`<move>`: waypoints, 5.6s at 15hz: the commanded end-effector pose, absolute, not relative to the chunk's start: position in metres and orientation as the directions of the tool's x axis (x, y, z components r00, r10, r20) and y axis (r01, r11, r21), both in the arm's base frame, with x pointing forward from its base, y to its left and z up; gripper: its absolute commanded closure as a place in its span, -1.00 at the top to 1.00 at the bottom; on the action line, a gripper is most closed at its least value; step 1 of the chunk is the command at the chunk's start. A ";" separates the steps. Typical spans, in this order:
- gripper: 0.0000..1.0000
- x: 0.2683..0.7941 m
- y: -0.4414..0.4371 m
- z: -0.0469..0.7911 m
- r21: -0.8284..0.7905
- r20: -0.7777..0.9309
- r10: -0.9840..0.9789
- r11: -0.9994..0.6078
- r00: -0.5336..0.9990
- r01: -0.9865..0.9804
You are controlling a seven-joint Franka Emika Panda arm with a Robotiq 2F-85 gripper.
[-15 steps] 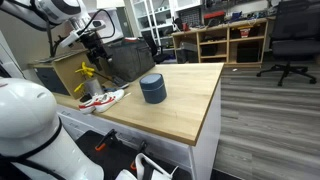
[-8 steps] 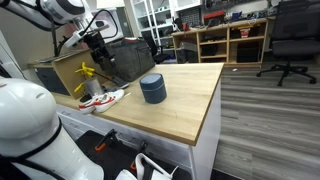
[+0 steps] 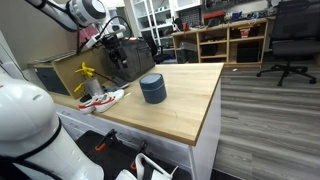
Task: Fully open the bin
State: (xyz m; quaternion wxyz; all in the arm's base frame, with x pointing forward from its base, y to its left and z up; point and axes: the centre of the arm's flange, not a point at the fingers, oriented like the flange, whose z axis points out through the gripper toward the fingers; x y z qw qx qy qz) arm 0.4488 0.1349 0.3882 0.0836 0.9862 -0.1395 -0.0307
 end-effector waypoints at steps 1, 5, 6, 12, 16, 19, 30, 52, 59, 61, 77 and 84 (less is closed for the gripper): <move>0.50 0.488 0.134 0.382 0.106 -0.022 -0.325 -0.941 0.945 -0.321; 0.02 0.514 0.120 0.373 0.070 -0.012 -0.344 -0.937 0.939 -0.342; -0.15 0.519 0.117 0.369 0.065 -0.006 -0.350 -0.935 0.937 -0.348; -0.98 0.525 0.092 0.349 0.110 -0.007 -0.394 -0.914 0.919 -0.391; -1.00 0.531 0.078 0.339 0.135 -0.013 -0.413 -0.903 0.911 -0.408; -1.00 0.530 0.068 0.332 0.174 -0.007 -0.410 -0.899 0.912 -0.403; -1.00 0.521 0.066 0.278 0.261 -0.025 -0.418 -0.880 0.908 -0.398; -1.00 0.561 0.113 0.383 0.082 0.139 -0.535 -0.832 0.833 -0.548; -1.00 0.610 0.133 0.377 0.059 0.143 -0.650 -0.747 0.746 -0.662; -1.00 0.624 0.136 0.377 0.046 0.152 -0.672 -0.728 0.725 -0.685; -1.00 0.662 0.092 0.386 0.290 0.015 -0.510 -0.821 0.860 -0.492; -1.00 0.649 0.086 0.367 0.360 -0.071 -0.440 -0.848 0.895 -0.388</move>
